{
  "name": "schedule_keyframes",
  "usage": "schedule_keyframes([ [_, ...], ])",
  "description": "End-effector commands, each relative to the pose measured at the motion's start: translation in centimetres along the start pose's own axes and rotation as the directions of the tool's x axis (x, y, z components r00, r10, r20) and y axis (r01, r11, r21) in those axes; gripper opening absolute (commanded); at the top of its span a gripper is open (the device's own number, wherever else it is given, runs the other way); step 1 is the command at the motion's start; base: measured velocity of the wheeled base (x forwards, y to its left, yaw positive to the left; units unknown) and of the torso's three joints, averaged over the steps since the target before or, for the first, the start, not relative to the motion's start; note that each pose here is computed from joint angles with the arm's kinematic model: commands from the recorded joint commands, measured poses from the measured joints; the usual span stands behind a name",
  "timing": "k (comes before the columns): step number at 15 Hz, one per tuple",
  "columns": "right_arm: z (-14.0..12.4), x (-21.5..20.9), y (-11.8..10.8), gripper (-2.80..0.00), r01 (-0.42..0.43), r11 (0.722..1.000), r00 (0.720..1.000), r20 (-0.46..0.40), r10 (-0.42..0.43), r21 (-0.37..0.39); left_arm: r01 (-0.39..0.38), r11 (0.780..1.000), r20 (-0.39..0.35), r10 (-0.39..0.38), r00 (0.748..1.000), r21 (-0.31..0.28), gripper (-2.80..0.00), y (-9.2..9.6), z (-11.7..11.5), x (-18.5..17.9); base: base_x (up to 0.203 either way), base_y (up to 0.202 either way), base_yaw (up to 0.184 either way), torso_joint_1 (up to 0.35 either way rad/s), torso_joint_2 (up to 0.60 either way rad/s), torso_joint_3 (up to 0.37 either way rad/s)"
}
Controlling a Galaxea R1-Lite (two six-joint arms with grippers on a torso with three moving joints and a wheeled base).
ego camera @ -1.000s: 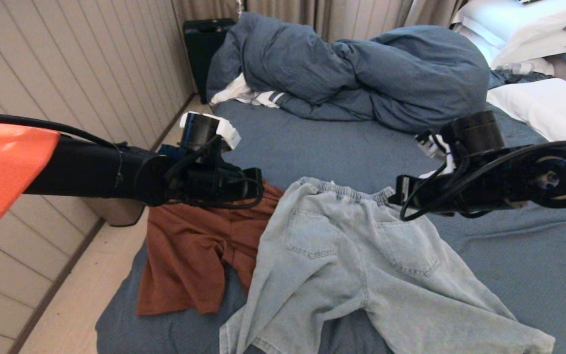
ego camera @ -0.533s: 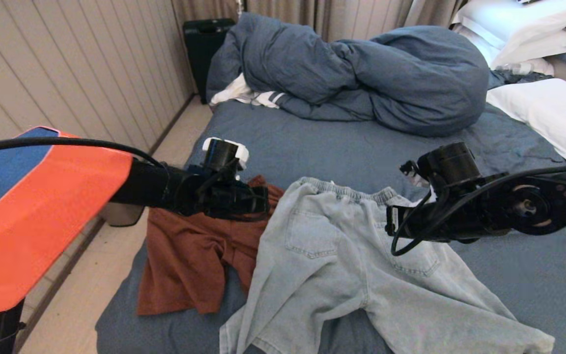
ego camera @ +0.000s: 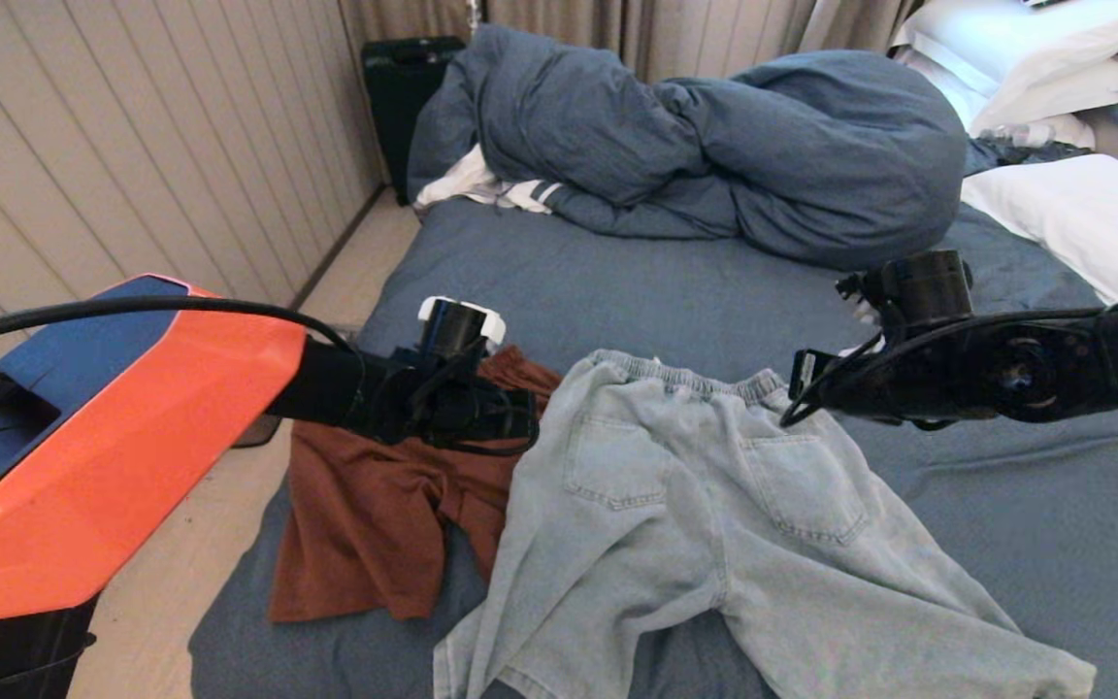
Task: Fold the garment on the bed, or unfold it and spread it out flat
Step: Fold the blue shorts
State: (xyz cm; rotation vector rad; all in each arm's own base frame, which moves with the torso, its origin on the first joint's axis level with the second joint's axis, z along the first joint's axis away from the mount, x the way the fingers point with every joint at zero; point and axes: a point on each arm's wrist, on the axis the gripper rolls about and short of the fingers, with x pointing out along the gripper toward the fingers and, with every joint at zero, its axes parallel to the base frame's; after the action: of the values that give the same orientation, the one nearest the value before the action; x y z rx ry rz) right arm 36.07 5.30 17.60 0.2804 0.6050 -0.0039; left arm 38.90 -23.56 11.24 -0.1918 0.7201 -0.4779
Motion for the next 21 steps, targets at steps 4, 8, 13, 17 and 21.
schedule_keyframes([
  [4,0.0,8.3,-2.7,-2.8,0.169,0.985,0.985,0.042,-0.168,-0.032,0.027,1.0,0.113,-0.026,0.993,-0.007,-2.8,-0.3,1.8,-5.6,0.0,0.0,0.0,0.0,0.0,0.0],
  [8,1.3,12.1,-3.2,-2.8,0.226,0.966,0.956,0.221,-0.195,-0.124,0.045,0.999,0.214,-0.043,0.976,-0.003,-2.8,0.2,1.6,-10.1,0.0,0.0,0.0,0.0,0.0,0.0],
  [13,1.6,14.4,-3.7,0.0,0.23,0.965,0.954,0.223,-0.199,-0.123,0.008,0.999,0.17,-0.001,0.985,-0.043,-2.8,1.9,-0.3,-11.1,0.0,0.0,0.0,0.0,0.0,0.0],
  [17,1.3,15.9,-3.9,0.0,0.228,0.964,0.956,0.221,-0.195,-0.139,0.009,0.999,0.169,-0.001,0.986,-0.045,-2.8,2.0,-0.4,-11.6,0.0,0.0,0.0,0.0,0.0,0.0],
  [21,0.9,17.5,-4.0,0.0,0.222,0.965,0.958,0.216,-0.188,-0.141,0.004,0.999,0.157,0.003,0.988,-0.047,-2.8,2.1,-0.8,-11.5,0.0,0.0,0.0,0.0,0.0,0.0],
])
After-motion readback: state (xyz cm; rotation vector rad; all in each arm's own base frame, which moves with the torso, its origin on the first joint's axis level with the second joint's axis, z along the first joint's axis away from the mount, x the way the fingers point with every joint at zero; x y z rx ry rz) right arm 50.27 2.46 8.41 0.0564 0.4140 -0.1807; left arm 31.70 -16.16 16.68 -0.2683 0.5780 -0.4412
